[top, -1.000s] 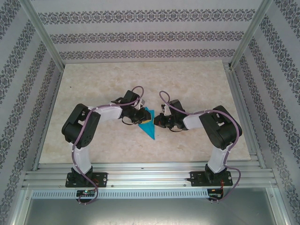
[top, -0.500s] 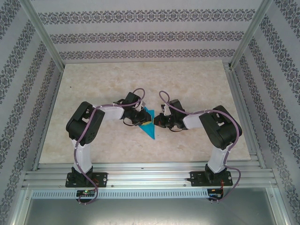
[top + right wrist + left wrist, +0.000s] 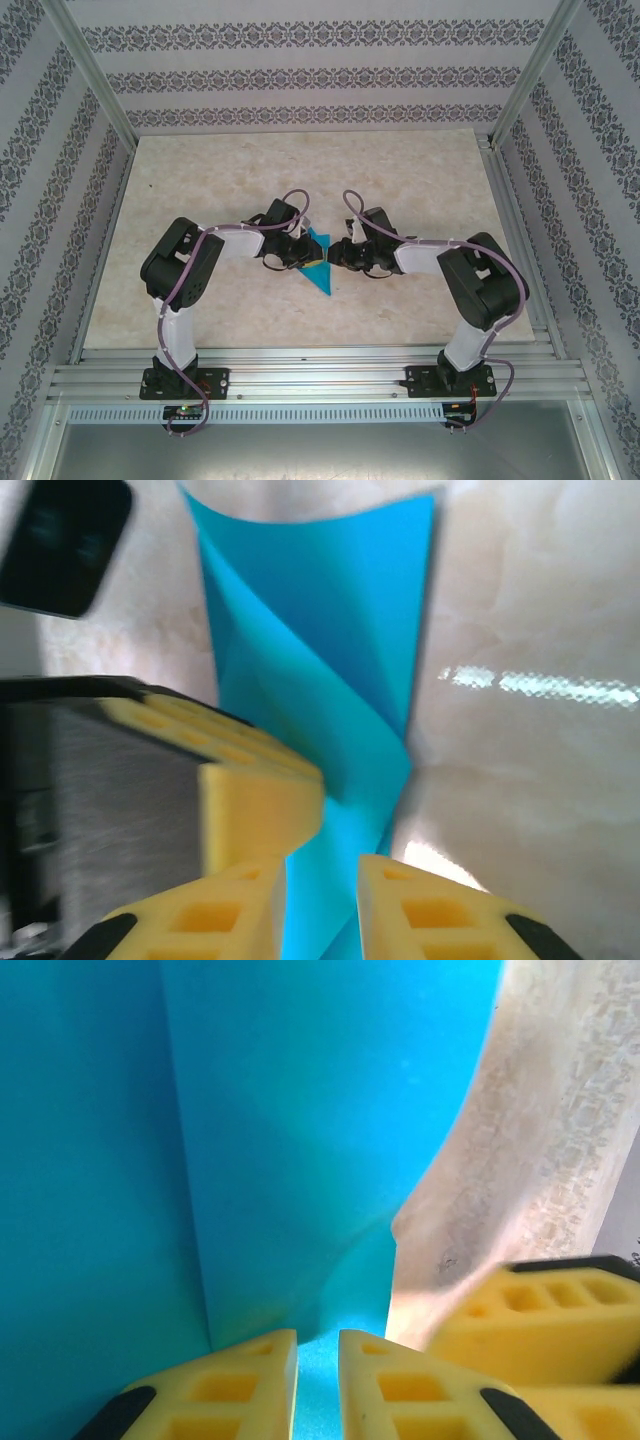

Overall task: Fold a paper plane with a square sheet of paper (fold left side to right side)
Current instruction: Fourth fold the wing at the center of the table.

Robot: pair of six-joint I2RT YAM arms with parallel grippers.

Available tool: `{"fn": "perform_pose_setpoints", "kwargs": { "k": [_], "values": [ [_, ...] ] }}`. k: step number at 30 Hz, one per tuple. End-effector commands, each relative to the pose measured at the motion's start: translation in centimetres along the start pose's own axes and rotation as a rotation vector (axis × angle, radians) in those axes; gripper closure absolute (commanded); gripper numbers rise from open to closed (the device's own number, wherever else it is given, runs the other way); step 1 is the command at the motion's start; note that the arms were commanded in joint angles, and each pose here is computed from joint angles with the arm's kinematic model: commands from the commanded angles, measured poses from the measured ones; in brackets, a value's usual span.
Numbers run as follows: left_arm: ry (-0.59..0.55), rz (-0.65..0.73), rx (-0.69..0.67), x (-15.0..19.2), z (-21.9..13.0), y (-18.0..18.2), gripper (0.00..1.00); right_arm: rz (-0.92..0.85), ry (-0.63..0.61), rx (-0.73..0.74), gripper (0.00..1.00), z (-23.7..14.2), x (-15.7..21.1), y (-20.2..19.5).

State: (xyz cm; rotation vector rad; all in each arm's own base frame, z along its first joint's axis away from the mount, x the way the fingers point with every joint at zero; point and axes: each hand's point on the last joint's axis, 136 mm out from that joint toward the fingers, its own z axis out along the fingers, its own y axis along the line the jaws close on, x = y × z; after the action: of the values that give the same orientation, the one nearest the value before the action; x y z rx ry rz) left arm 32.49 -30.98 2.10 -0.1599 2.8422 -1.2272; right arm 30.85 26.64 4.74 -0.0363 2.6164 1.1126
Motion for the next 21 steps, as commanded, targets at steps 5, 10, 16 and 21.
{"fn": "perform_pose_setpoints", "kwargs": {
  "k": [5, 10, 16, 21],
  "values": [
    [0.018, -0.061, -0.126, 1.6, 1.4, 4.3, 0.80, -0.030, 0.027, -0.055, 0.77, -1.4, 3.2, 3.1],
    [0.017, -0.060, -0.128, 1.6, 1.3, 4.4, 0.80, -0.016, 0.056, -0.087, 0.80, 0.1, 4.7, 3.9],
    [0.015, -0.059, -0.131, 1.6, 1.2, 4.4, 0.80, -0.012, 0.090, -0.072, 0.80, 1.0, 5.5, 3.1],
    [0.014, -0.060, -0.132, 1.6, 1.2, 4.4, 0.80, -0.014, 0.116, -0.043, 0.81, 1.3, 6.1, 2.4]
  ]
}}
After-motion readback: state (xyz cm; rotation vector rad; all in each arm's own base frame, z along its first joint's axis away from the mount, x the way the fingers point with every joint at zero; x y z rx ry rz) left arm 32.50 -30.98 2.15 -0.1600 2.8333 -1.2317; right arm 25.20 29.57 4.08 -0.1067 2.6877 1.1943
